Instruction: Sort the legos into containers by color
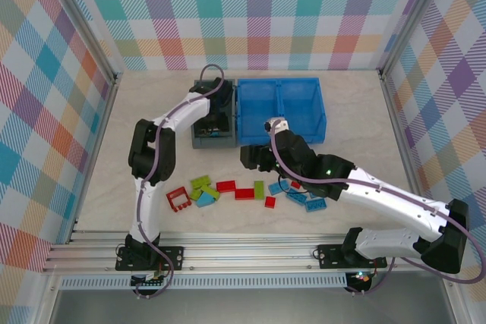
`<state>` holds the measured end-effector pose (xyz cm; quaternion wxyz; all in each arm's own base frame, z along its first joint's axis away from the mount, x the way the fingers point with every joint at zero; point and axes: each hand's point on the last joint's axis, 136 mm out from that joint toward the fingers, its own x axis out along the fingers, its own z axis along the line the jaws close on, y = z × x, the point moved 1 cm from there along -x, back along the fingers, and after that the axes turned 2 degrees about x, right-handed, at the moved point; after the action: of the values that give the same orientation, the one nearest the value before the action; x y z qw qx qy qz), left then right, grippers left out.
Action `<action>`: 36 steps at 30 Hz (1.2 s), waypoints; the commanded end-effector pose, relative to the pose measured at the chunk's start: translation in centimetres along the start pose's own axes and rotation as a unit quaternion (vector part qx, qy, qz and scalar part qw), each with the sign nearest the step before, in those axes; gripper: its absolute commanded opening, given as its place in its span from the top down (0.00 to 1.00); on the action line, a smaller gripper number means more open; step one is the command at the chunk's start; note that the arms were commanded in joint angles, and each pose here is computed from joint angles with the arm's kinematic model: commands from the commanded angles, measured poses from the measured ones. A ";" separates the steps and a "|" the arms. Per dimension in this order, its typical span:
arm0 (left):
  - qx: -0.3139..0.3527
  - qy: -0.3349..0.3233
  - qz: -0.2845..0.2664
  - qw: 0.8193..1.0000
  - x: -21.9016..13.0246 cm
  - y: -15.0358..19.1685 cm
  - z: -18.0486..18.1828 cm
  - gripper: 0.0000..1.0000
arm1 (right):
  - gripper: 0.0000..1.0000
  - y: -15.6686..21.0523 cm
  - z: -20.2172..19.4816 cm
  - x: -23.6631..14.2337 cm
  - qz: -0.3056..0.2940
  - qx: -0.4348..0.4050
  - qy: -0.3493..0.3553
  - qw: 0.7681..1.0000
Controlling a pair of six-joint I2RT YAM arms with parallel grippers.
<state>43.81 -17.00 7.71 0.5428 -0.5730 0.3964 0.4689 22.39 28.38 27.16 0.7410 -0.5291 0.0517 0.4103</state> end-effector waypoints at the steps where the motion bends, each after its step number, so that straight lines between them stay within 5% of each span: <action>1: -0.008 0.023 -0.067 0.997 -6.7 -2.4 0.5 0.40 | 0.22 -0.1 -0.4 -0.7 -0.001 0.000 0.000 1.000; 7: -0.011 0.063 -0.147 0.987 -15.1 -1.4 0.2 0.39 | 0.23 -0.3 -5.9 -1.4 0.033 0.017 0.088 0.995; 13: 0.045 0.188 -0.176 0.965 -20.1 6.9 -4.9 0.36 | 0.24 3.9 -16.0 -1.5 0.152 0.106 0.208 0.960; 18: 0.050 0.282 -0.178 0.942 -19.9 15.4 -8.9 0.35 | 0.21 6.1 -20.8 -0.1 0.209 0.098 0.238 0.944; 24: 0.035 0.320 -0.218 0.921 -19.0 22.1 -10.5 0.35 | 0.19 7.8 -23.1 2.9 0.284 0.026 0.266 0.921; 29: 0.049 0.344 -0.236 0.908 -19.3 25.3 -12.4 0.35 | 0.17 8.9 -25.3 4.5 0.345 0.006 0.314 0.885; 36: 0.065 0.339 -0.225 0.911 -19.1 26.5 -13.7 0.35 | 0.17 9.1 -26.7 5.7 0.359 -0.031 0.332 0.872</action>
<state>14.65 -33.38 17.77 0.5158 -0.7141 0.4635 0.0956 28.90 10.95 5.45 0.4876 -0.5796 0.4700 0.4532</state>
